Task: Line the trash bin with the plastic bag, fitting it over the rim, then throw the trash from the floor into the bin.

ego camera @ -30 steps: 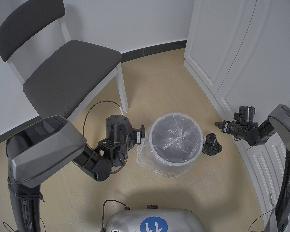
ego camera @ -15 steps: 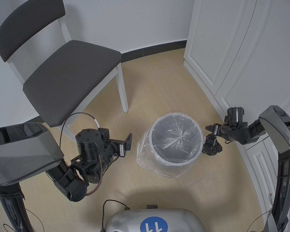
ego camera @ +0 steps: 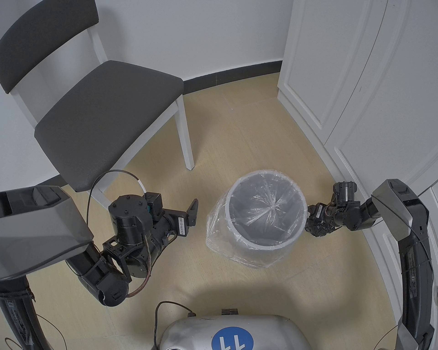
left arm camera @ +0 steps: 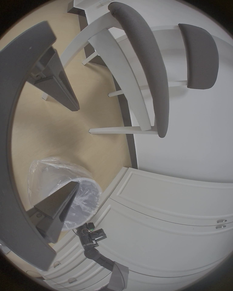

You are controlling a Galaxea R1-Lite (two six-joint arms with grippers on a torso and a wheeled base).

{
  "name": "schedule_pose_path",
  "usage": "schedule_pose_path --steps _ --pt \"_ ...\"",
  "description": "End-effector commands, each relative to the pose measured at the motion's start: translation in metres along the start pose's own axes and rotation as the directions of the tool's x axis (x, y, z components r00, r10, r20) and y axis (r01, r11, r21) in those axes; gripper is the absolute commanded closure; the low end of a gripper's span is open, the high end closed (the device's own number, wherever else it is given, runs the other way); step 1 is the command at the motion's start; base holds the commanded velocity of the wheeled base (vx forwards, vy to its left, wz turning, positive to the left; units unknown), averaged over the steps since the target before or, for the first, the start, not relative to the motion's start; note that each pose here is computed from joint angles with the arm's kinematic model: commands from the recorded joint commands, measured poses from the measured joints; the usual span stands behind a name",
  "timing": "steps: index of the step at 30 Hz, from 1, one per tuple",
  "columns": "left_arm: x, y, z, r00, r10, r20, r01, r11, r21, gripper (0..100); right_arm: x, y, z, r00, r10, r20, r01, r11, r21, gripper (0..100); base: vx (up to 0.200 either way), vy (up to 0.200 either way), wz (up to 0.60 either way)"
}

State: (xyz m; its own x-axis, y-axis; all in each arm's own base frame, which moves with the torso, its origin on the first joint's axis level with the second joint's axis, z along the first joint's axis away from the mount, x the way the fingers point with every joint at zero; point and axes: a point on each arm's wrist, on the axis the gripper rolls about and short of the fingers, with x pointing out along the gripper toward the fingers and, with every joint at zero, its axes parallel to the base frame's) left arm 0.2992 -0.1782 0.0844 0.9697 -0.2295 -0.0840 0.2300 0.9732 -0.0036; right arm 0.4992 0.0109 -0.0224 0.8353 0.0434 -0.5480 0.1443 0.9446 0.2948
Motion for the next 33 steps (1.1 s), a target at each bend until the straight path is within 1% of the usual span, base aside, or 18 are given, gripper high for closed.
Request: schedule_pose_path --steps 1,3,4,9,12,15,17,18,19,20,21,23,25,27,29,30,33 --pt "0.0 -0.001 0.002 1.0 -0.001 0.013 0.002 1.0 -0.004 0 0.012 -0.008 -0.016 0.999 -0.009 -0.035 0.01 1.0 0.004 0 0.0 0.0 0.0" --pt "-0.001 -0.002 0.002 1.0 -0.005 0.02 0.005 1.0 -0.005 0 0.013 -0.008 -0.016 0.999 -0.002 -0.038 0.002 1.0 0.004 0 0.0 0.0 0.0" --pt "-0.001 -0.002 0.003 1.0 -0.005 0.022 0.005 1.0 -0.004 0 0.014 -0.008 -0.017 0.999 -0.002 -0.036 0.002 1.0 0.004 100 0.0 0.0 0.0" --pt "-0.002 -0.002 0.005 0.999 -0.007 0.032 0.006 1.0 0.008 0 0.012 -0.007 -0.017 0.999 0.0 -0.037 0.001 1.0 0.005 100 0.0 0.0 0.0" --pt "-0.002 -0.002 0.008 0.998 -0.007 0.061 0.007 1.0 0.004 0 0.009 -0.004 -0.014 1.0 0.003 -0.03 -0.003 1.0 0.002 100 0.0 0.0 0.0" --pt "-0.004 -0.001 0.01 0.997 -0.007 0.083 0.006 1.0 0.017 0 -0.003 -0.004 0.0 1.0 -0.01 0.001 0.01 1.0 -0.012 100 0.0 0.0 0.0" --pt "-0.007 0.0 0.014 0.993 -0.004 0.114 0.002 1.0 0.015 0 -0.03 -0.015 0.018 0.998 -0.051 0.036 0.054 0.995 -0.079 100 0.0 0.0 0.0" --pt "-0.011 0.002 0.013 0.993 -0.004 0.116 0.002 1.0 0.018 0 -0.045 -0.019 0.03 0.996 -0.05 0.076 0.059 0.991 -0.121 100 0.0 0.0 0.0" --pt "-0.013 0.003 0.013 0.993 -0.004 0.117 0.002 1.0 0.017 0 -0.058 -0.023 0.04 0.992 -0.046 0.12 0.063 0.987 -0.145 100 0.0 0.0 0.0" --pt "-0.016 0.005 0.011 0.994 -0.003 0.111 0.0 1.0 0.019 0 -0.071 -0.026 0.05 0.985 -0.04 0.17 0.067 0.985 -0.161 100 0.0 0.0 0.0" --pt "-0.021 0.007 0.009 0.995 -0.001 0.097 -0.001 1.0 0.021 0 -0.088 -0.027 0.06 0.972 -0.02 0.234 0.061 0.984 -0.17 100 0.0 0.0 0.0" --pt "-0.03 0.01 0.006 0.998 -0.002 0.069 0.001 1.0 0.027 0 -0.114 -0.022 0.074 0.947 0.039 0.319 0.021 0.983 -0.183 100 0.0 0.0 0.0" --pt "-0.038 0.012 0.002 0.999 -0.005 0.042 0.004 0.999 0.038 0 -0.14 -0.016 0.086 0.928 0.082 0.365 -0.009 0.98 -0.197 100 0.0 0.0 0.0" --pt "-0.044 0.013 -0.001 1.0 -0.008 0.026 0.007 0.999 0.047 0 -0.166 -0.005 0.093 0.921 0.107 0.374 -0.029 0.977 -0.209 100 0.0 0.0 0.0" --pt "-0.047 0.014 0.002 0.999 -0.005 0.033 0.004 0.999 0.043 0 -0.191 0.006 0.099 0.92 0.126 0.372 -0.048 0.976 -0.212 100 0.0 0.0 0.0" --pt "-0.048 0.015 0.006 0.999 -0.004 0.043 0.002 0.999 0.036 0 -0.204 0.016 0.101 0.919 0.146 0.366 -0.073 0.976 -0.207 100 0.0 0.0 0.0" --pt "-0.054 0.023 0.012 0.998 0.021 0.057 -0.022 0.999 0.024 0 -0.242 0.05 0.105 0.911 0.222 0.348 -0.185 0.973 -0.135 100 0.0 0.0 0.0"
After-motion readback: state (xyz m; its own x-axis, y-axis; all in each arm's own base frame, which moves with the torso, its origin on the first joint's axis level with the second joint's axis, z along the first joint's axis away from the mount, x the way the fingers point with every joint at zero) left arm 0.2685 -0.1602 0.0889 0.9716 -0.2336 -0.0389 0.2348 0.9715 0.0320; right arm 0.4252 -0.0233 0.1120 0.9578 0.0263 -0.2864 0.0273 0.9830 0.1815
